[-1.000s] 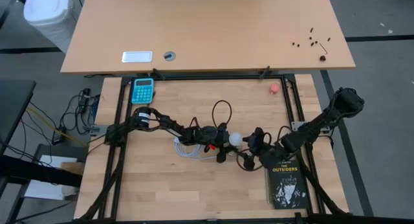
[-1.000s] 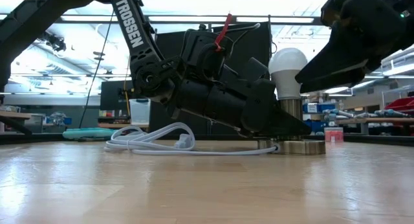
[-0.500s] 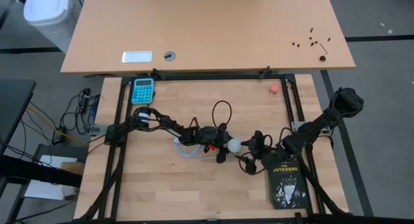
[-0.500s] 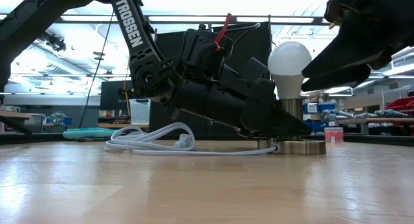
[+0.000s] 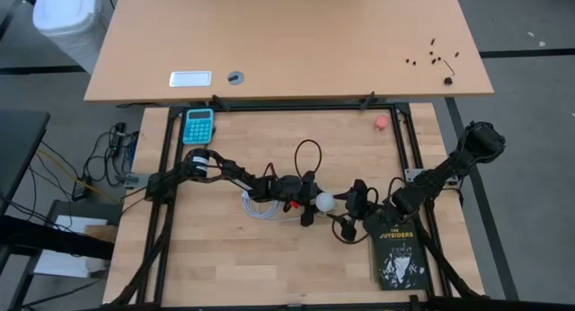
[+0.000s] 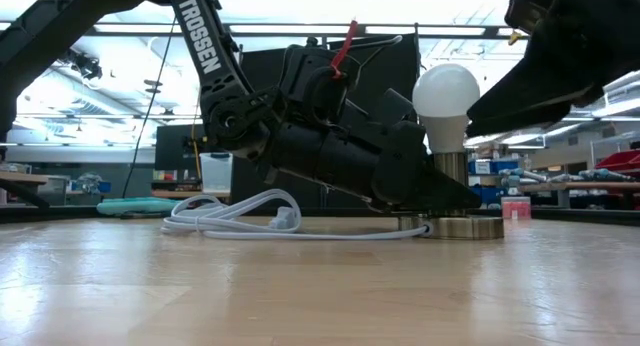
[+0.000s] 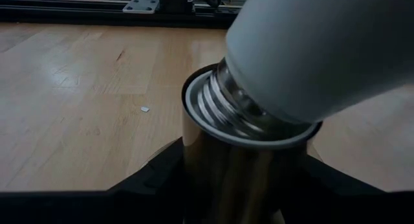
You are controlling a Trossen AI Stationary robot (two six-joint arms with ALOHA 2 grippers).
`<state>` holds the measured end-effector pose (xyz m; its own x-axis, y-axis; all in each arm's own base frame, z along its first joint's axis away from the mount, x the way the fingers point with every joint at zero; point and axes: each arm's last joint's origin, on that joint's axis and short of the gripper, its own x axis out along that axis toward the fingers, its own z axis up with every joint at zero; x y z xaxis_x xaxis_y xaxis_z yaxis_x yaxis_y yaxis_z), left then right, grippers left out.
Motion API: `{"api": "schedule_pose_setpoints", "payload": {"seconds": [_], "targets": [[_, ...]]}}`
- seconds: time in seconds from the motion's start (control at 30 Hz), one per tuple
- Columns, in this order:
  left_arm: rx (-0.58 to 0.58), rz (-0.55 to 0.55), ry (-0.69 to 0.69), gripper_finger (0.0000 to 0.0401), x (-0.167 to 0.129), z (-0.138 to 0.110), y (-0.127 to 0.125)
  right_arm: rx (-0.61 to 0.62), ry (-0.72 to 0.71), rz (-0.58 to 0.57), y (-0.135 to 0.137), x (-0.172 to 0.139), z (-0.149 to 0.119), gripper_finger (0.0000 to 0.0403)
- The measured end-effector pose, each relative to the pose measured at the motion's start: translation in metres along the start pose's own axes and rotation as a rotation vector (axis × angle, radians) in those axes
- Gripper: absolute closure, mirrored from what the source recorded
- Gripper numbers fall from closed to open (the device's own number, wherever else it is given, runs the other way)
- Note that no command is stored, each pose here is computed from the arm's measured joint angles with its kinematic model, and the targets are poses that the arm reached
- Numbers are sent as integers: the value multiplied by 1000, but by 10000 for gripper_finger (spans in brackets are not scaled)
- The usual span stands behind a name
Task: Screw lightbulb
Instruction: Insert the lightbulb into the lamp
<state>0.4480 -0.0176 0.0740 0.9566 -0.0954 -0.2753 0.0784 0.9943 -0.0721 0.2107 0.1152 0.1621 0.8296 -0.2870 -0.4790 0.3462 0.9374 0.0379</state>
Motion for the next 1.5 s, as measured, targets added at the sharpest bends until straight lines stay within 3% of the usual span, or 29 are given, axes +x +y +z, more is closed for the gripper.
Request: {"api": "schedule_pose_setpoints", "payload": {"seconds": [0.4, 1.5], "targets": [[0, -1, -5, 208, 0, 0, 0, -282, -20, -7, -11, 14, 13, 94], [0, -18, -4, 208, 0, 0, 0, -258, -11, 16, -31, 34, 28, 96]]}}
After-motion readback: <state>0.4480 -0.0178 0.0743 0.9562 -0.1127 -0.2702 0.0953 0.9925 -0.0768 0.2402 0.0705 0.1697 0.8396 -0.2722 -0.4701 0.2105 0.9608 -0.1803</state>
